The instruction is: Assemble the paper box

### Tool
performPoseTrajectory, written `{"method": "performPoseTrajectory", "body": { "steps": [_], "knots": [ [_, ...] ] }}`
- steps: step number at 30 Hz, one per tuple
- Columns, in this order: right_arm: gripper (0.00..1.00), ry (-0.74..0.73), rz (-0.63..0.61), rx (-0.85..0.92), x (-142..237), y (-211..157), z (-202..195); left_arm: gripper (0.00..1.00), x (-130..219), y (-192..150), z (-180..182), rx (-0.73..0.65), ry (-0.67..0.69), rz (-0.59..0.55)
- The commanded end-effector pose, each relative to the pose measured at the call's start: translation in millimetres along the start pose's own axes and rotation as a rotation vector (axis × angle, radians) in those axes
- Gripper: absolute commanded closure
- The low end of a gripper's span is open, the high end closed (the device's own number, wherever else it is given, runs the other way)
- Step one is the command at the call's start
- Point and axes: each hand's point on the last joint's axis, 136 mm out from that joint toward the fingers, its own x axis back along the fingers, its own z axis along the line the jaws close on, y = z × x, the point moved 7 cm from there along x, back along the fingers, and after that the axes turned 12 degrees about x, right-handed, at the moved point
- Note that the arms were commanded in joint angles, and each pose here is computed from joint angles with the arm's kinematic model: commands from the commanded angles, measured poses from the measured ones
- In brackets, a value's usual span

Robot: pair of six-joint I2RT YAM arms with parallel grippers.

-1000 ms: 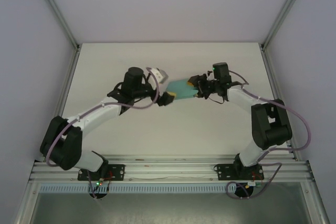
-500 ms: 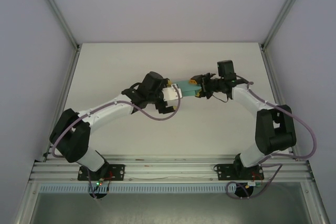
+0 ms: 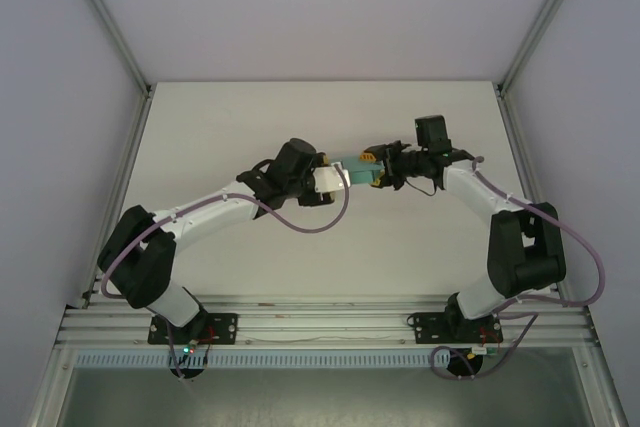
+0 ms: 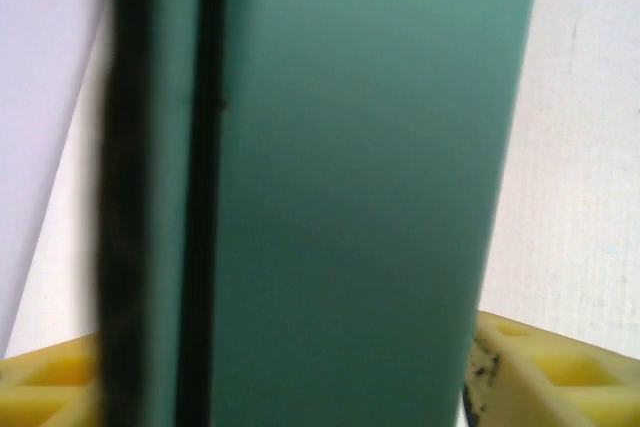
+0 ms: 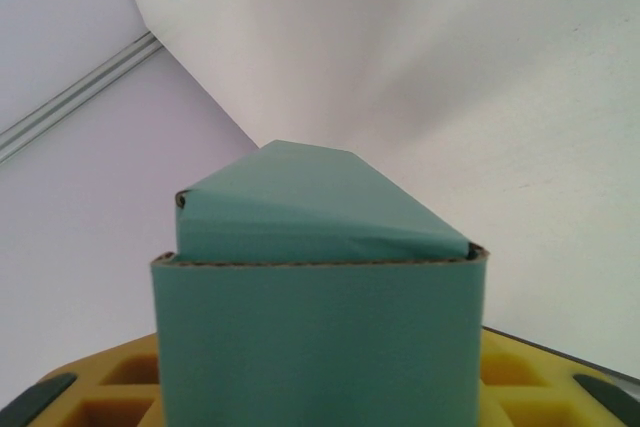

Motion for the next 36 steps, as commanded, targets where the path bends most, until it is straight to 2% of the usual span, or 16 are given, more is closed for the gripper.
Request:
{"method": "performPoseTrajectory", "body": {
  "steps": [1,6,12,18,21,25,27,30,31,34,36],
  "knots": [
    [0.56,0.032,0.036,0.022,5.8,-9.4,9.2,0.38,4.5,14.5,9.1,-0.014,0.048,-0.039],
    [0.54,0.029,0.039,0.032,5.8,-10.7,6.4,0.50,7.6,15.2,9.9,-0.009,0.055,-0.044],
    [0.40,0.038,0.032,0.044,6.1,-10.5,4.9,0.59,9.6,10.7,8.8,-0.024,0.048,-0.006],
    [0.26,0.007,-0.083,0.138,17.7,0.2,9.2,0.63,10.9,0.9,2.8,-0.045,-0.004,0.074],
    [0.20,-0.088,-0.228,0.223,36.4,15.1,6.8,0.64,12.9,-4.4,0.1,-0.056,-0.029,0.111],
    [0.15,-0.290,-0.476,0.489,74.0,27.9,14.6,0.63,19.9,-14.3,-12.4,-0.099,-0.181,0.195],
    [0.13,-0.375,-0.582,0.686,97.0,26.5,27.3,0.62,22.1,-19.0,-17.4,-0.100,-0.250,0.253],
    [0.03,-0.531,-0.775,0.965,131.2,19.9,37.3,0.61,21.5,-25.9,-25.6,-0.079,-0.364,0.332],
    [0.00,-0.548,-0.810,1.045,136.9,16.0,38.4,0.61,19.4,-27.4,-26.5,-0.065,-0.382,0.349],
    [0.00,-0.532,-0.904,1.224,147.2,2.3,37.1,0.58,10.4,-32.2,-27.1,-0.021,-0.419,0.400],
    [0.00,-0.509,-0.898,1.339,149.9,-11.2,35.7,0.57,5.5,-36.5,-28.5,0.009,-0.460,0.438]
  ]
}}
